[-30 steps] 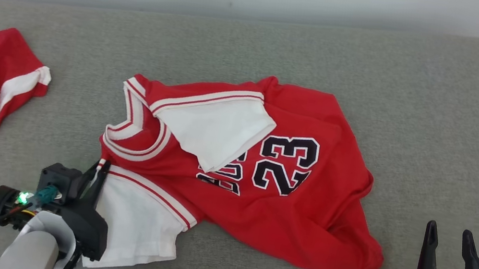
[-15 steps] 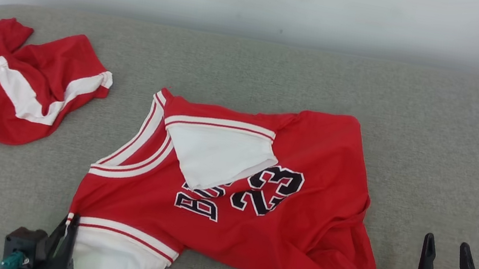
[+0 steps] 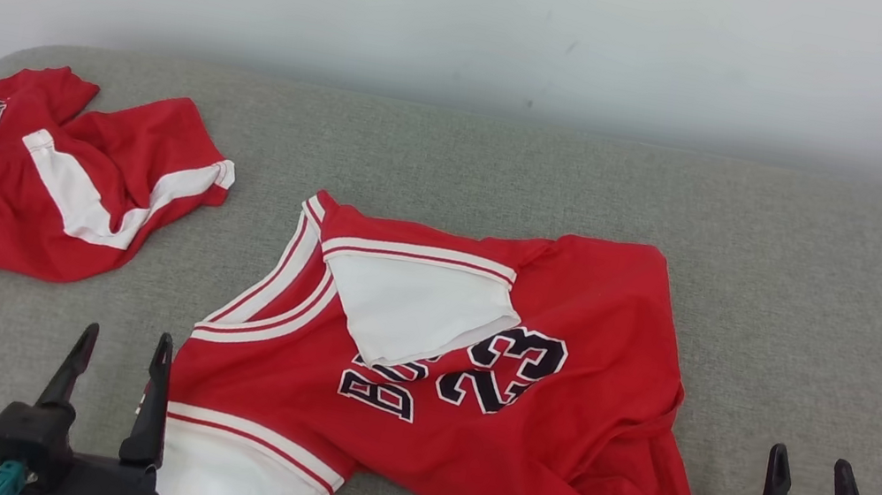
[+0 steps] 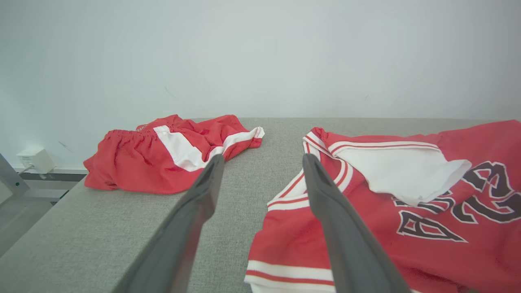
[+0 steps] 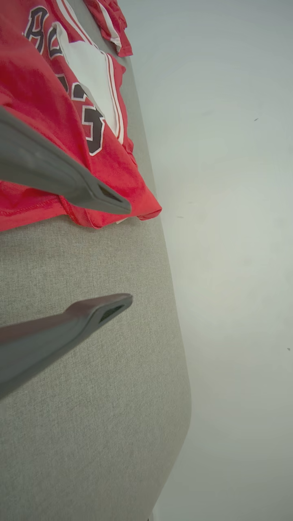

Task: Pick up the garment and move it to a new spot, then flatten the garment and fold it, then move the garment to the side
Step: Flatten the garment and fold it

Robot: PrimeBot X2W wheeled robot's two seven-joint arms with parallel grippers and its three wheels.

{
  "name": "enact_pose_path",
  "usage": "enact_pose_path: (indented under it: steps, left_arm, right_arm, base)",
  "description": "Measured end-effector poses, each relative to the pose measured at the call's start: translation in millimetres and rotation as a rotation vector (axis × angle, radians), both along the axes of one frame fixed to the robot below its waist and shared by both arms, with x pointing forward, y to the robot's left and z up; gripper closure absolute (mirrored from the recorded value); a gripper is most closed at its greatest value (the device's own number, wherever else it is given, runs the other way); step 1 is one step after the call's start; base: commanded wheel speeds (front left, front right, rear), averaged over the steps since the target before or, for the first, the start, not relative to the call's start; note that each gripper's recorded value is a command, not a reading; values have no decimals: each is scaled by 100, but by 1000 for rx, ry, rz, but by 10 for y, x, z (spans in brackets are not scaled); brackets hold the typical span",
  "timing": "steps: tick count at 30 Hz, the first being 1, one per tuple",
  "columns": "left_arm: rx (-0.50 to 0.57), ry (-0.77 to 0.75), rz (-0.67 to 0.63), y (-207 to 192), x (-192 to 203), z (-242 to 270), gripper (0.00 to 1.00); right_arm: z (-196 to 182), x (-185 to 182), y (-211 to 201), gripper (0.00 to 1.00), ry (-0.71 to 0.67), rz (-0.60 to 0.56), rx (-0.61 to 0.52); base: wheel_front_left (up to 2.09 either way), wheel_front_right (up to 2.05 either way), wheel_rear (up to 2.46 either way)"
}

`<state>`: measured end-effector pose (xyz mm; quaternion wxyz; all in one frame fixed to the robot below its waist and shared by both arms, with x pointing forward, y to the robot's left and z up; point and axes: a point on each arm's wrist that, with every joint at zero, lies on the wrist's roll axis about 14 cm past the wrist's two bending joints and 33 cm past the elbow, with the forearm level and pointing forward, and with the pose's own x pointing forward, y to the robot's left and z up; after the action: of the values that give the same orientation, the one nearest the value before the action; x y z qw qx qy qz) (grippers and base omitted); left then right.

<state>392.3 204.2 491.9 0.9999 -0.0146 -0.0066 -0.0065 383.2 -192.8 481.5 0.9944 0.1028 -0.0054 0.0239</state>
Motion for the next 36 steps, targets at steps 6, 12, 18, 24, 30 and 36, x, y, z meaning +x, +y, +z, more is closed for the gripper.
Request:
enact_pose_path:
  steps: [6,12,18,24,30,36]
  left_arm:
    - [6,-88,41,50,-130,251,0]
    - [4,-86,67,104,-246,227,0]
    - [-4,-75,83,138,-274,182,0]
    - [0,-62,105,197,-299,142,0]
    - [-7,-45,129,279,-326,91,0]
    - [-11,-31,148,331,-350,46,0]
  right_arm:
    - [-76,2,50,0,27,28,-4]
    - [-121,159,130,0,46,86,-46]
    - [-181,435,231,0,74,149,-98]
    - [-469,610,344,0,194,199,-131]
    - [-813,645,431,0,336,228,-143]
    - [-926,699,510,100,375,238,-119]
  base:
    - [0,0,0]
    - [0,0,0]
    - [0,0,0]
    - [0,0,0]
    - [0,0,0]
    - [0,0,0]
